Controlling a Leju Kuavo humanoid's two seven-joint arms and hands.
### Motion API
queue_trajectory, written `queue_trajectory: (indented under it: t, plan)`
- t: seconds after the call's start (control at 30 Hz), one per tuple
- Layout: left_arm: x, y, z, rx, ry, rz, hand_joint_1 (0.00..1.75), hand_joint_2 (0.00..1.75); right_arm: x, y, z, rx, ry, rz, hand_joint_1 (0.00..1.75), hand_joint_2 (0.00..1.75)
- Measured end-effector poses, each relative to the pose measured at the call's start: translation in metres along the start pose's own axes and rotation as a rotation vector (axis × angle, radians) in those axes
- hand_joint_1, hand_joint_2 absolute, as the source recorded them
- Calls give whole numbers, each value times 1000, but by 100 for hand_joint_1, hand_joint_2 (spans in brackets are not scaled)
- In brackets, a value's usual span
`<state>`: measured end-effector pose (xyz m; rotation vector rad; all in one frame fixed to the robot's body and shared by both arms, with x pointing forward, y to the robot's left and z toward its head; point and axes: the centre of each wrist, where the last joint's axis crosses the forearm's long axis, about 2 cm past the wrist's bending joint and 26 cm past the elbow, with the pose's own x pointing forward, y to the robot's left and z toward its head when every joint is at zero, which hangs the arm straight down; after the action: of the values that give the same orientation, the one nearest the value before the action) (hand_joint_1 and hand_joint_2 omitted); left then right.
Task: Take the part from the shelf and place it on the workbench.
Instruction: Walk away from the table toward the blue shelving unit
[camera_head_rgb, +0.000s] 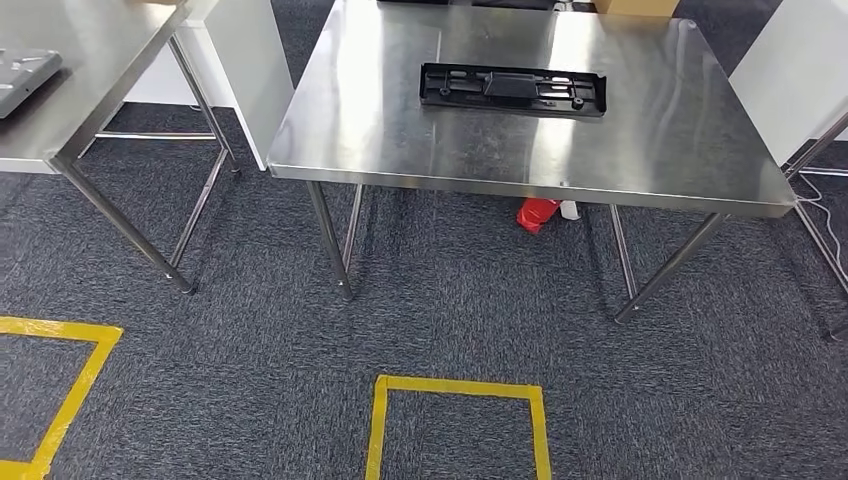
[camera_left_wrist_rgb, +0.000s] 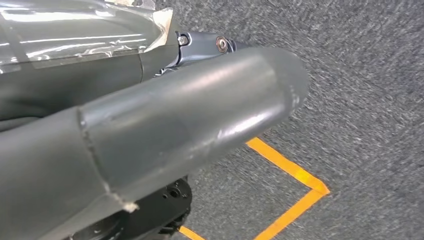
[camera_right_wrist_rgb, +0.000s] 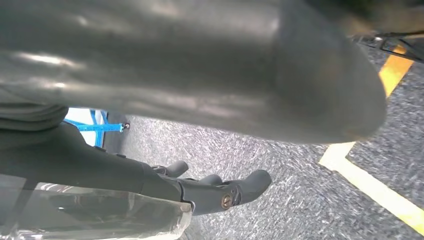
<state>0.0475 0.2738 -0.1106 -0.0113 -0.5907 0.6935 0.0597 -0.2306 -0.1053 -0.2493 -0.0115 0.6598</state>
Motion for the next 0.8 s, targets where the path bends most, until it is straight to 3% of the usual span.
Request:
queue_trajectory:
  t: [0.8]
  plan:
    - [2,-1,-1,-25,18,-33,0,0,-6,-3,-2,9,24,-38,0,0]
